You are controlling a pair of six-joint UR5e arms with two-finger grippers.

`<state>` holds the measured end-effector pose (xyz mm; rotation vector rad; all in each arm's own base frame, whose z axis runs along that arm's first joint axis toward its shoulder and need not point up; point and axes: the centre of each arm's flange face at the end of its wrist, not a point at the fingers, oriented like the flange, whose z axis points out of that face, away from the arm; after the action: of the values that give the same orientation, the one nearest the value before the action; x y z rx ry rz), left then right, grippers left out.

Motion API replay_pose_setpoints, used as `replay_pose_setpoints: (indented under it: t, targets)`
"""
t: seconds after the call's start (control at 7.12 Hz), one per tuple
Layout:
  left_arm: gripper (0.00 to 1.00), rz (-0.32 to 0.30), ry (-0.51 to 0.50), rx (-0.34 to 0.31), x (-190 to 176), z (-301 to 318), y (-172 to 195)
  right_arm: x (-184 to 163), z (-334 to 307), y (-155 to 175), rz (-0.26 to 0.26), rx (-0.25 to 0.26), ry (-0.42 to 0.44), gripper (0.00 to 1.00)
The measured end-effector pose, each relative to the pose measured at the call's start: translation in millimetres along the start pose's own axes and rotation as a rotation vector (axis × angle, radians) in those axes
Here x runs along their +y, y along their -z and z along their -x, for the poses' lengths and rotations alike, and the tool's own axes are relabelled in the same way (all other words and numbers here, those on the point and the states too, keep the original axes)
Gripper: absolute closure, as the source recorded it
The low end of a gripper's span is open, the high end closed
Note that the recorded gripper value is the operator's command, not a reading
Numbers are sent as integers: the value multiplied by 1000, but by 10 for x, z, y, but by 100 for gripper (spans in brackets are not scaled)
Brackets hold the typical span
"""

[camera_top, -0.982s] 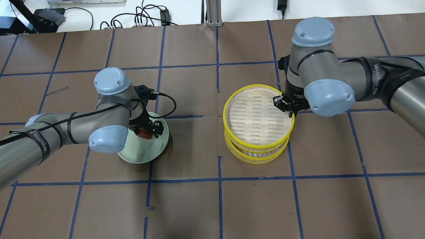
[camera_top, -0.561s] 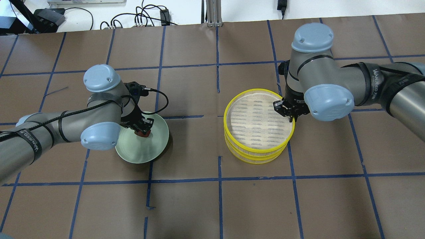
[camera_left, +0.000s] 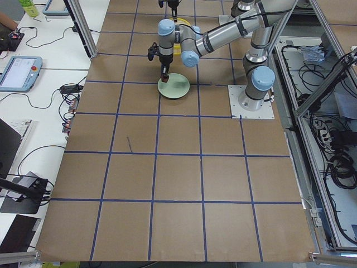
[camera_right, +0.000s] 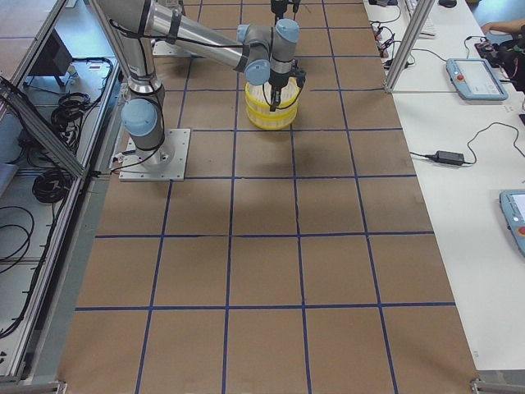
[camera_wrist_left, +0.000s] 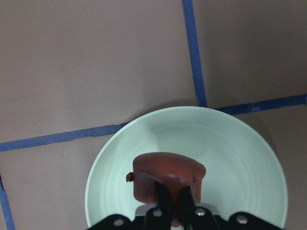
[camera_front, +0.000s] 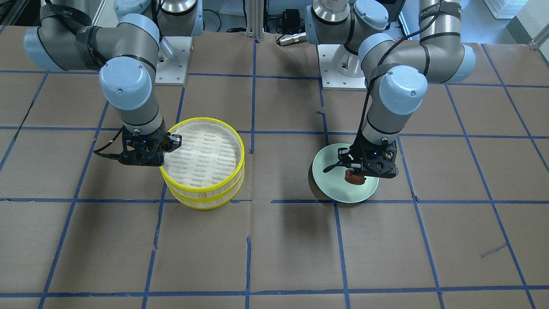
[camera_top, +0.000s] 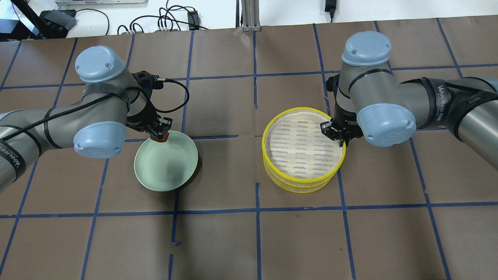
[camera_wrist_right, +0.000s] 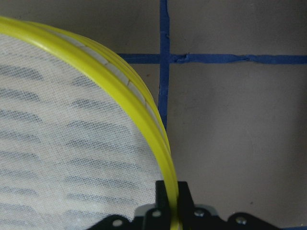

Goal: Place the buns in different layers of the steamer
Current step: 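Grasp the brown bun in the green bowl with the left gripper, then lower brown bun onto top tier with left gripper while right gripper rises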

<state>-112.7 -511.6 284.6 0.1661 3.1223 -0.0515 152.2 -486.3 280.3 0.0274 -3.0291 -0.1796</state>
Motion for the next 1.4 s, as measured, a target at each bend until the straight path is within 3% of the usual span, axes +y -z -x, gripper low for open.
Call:
replay_pose_setpoints:
  t: [0.28, 0.42, 0.56, 0.98, 1.26, 1.4]
  targets:
    - [98, -17, 67, 42, -66, -519, 340, -12, -57, -10, 1, -1, 0, 92]
    - [98, -31, 82, 53, -82, -745, 463, -14, -72, -19, 3, -1, 1, 56]
    - [98, -38, 91, 59, -87, -870, 523, -13, -72, -33, 6, 0, 15, 3]
    - [98, -36, 145, 128, -83, -1039, 565, -45, -92, 40, 0, -2, 84, 0]
    - [98, -39, 183, 181, -93, -1168, 623, -118, -274, 623, 13, -15, 67, 0]
    - [98, -46, 240, 245, -111, -1374, 736, -161, -416, 1042, 8, -25, 44, 0]
